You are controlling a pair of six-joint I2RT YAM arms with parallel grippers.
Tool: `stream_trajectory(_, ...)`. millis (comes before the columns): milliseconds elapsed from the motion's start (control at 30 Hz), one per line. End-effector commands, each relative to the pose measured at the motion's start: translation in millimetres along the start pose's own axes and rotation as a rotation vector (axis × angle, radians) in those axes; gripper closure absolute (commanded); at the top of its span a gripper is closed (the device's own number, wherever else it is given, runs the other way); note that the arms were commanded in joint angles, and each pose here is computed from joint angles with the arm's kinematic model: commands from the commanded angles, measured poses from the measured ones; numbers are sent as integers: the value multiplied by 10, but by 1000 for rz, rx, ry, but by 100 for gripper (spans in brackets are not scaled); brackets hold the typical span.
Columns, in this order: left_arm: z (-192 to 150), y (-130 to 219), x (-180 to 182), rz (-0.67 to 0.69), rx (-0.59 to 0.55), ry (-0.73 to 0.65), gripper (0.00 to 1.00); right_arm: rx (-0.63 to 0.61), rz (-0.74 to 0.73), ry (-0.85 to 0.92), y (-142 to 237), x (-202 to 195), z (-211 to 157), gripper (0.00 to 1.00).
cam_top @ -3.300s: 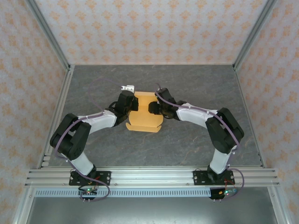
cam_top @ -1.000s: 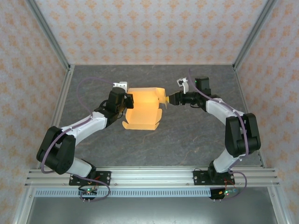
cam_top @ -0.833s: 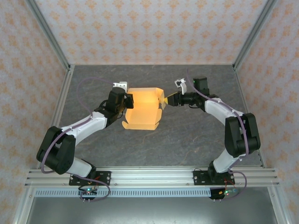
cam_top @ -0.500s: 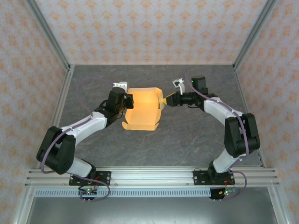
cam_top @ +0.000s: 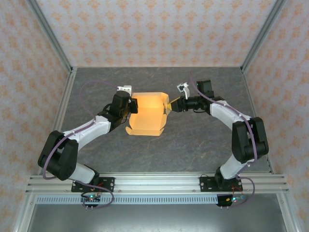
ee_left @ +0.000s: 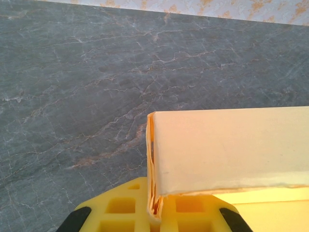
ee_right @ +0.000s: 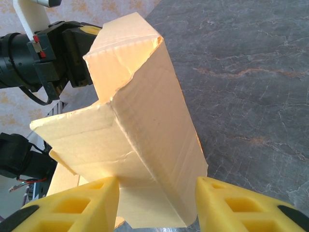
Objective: Fold the paper box
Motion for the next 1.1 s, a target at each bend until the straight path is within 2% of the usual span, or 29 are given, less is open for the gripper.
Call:
stream_trajectory(0,78,0,-46,-12,-4,5,100,-22,52,63,-30,36,134,54)
stream_trajectory(367,83,-36,-60,-5,10,3,100,-22,89,81,-67,113,187,52)
stream_trajectory(800,23,-77,-60,-17,7,-52,100,-3,28,18,-81,40,273,55)
stream_trajectory(1067,45,-75,-126,-36,9,-29,100,7,16,-2,-131,34,211,57)
Point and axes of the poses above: each hand's point on the last joint's axis, 136 mm out from that joint toward the fingers, its own y axis back along the fingers, its own x axis along the line the jaws close on, z = x × y, the point moved 9 cm from there along y, back along the fingers, and after that the axes turned 14 degrees about y, right-handed, at the moved point
